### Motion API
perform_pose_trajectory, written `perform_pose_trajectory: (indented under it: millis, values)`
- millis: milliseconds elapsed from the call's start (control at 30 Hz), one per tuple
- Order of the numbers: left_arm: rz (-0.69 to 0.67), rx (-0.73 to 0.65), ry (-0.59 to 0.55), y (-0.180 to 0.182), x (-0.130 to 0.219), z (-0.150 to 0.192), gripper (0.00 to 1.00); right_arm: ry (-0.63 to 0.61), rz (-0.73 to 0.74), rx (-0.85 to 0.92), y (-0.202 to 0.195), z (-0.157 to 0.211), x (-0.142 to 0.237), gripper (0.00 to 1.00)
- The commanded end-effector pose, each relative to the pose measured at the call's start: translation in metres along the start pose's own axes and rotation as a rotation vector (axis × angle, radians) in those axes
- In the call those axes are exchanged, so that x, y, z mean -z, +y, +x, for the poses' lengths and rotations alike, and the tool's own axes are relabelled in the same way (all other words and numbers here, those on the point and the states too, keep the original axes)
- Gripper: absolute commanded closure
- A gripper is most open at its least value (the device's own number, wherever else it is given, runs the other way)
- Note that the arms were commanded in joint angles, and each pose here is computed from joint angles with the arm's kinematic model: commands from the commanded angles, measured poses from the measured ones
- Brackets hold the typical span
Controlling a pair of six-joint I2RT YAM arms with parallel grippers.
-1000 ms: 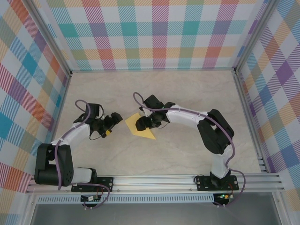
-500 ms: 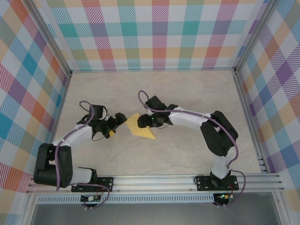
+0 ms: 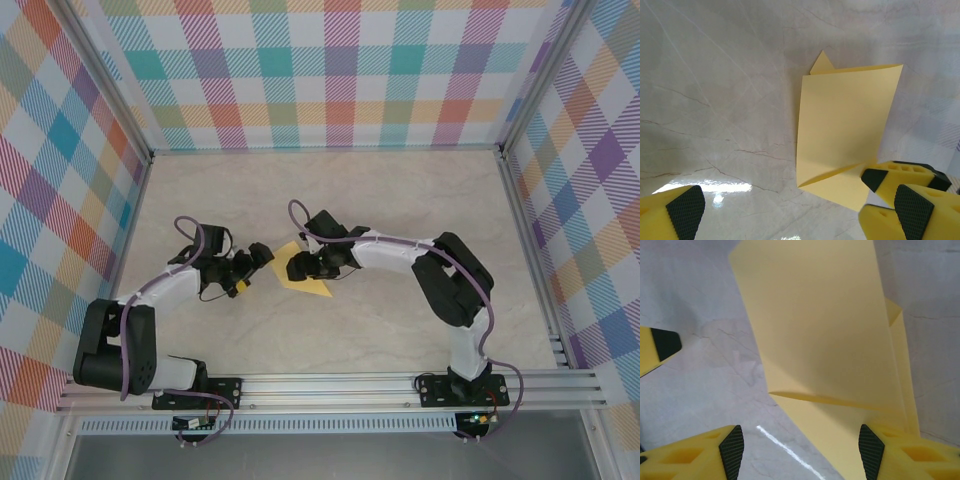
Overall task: Fold a paper plane with a square sheet of paper (pick it up from the middle)
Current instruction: Fold the wing for the fifth time at the center of the table.
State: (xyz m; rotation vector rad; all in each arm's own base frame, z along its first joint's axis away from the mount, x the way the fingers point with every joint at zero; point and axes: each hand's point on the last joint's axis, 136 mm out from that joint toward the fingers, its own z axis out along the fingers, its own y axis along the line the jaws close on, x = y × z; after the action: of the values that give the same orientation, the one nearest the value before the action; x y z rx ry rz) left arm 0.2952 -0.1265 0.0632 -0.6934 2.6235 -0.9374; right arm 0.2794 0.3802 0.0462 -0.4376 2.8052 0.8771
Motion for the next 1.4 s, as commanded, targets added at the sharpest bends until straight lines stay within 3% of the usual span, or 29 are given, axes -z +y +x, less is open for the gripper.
perform_pose_trajectory:
  millis: [0,467,633,1033,1367]
  values:
    - [0.033,0.004,0.037,-0.005,-0.007,0.008,0.0,-0.008,0.018,-0.043,-0.005,-0.009,-0.003,0.36]
    - [0.116,0.04,0.117,-0.023,-0.024,0.023,0.14,0.058,-0.129,-0.285,-0.034,0.001,-0.017,0.36]
    - [0.105,0.083,0.139,-0.026,-0.032,0.031,0.27,0.063,-0.165,-0.342,-0.04,0.002,-0.017,0.37]
    - [0.082,0.133,0.182,-0.031,-0.059,0.04,0.53,0.068,-0.194,-0.374,-0.047,0.003,-0.017,0.36]
    - [0.093,0.121,0.162,-0.038,-0.062,0.034,0.64,0.07,-0.197,-0.374,-0.049,0.003,-0.016,0.36]
